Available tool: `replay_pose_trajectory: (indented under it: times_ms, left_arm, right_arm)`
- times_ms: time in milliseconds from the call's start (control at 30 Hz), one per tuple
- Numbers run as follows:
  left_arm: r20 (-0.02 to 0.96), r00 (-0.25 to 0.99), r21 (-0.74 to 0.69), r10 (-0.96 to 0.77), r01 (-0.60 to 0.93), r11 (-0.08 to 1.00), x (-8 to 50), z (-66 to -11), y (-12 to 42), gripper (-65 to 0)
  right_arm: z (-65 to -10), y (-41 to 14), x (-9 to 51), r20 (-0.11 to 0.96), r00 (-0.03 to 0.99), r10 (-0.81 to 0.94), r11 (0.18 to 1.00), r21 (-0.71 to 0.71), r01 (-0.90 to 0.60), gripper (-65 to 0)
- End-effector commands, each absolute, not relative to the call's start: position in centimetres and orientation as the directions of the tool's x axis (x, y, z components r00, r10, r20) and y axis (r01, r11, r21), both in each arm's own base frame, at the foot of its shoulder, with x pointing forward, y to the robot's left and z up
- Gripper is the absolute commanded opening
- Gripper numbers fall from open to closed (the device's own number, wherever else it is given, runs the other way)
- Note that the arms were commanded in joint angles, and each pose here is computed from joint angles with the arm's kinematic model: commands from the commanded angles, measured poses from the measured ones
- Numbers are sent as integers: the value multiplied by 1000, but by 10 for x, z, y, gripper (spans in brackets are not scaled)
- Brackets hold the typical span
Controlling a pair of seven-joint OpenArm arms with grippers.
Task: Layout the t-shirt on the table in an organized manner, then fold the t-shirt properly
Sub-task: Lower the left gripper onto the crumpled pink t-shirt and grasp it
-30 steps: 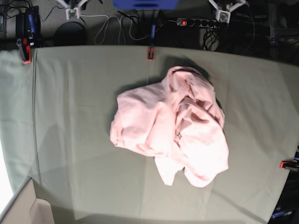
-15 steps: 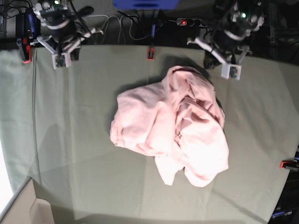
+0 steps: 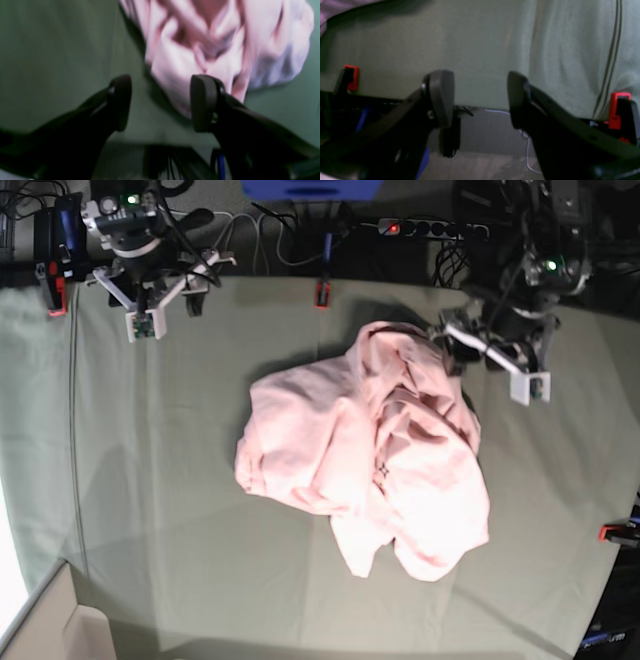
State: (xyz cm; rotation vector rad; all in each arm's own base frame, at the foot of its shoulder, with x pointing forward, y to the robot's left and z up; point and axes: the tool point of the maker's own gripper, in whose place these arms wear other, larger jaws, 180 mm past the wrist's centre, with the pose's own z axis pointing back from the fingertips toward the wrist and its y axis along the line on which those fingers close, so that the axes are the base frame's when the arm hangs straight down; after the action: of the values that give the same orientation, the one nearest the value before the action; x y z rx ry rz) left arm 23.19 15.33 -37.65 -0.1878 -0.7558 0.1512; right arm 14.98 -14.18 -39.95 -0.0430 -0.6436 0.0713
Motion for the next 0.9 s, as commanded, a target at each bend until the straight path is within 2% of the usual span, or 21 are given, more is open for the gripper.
replay_pose_trajectory:
  times_ms: [0,433,667,767,867]
  left_arm:
    - [705,680,-224,201,-56,973,245,-363,154,-294]
    - [706,655,-265,268,-107,958,323,-383,165,-294]
    - [682,667,-273,299,-148,951,337,-408,172,-300]
    - [667,679,-276,307,-157,948,340,-415,173,-347]
    - [670,674,-280,310,-158,947,347,-413,172,-420]
  right_arm:
    - [-394,-141,153,618,781,87,996,-63,-61,-304]
    - [-395,-142,152,613,785,88,996,-65,-61,-304]
    - [-395,-144,151,612,786,89,996,-71,-58,-304]
    - [-395,-145,151,611,787,89,996,-72,-56,-304]
    - [-395,-144,151,611,787,84,996,-69,-54,-304]
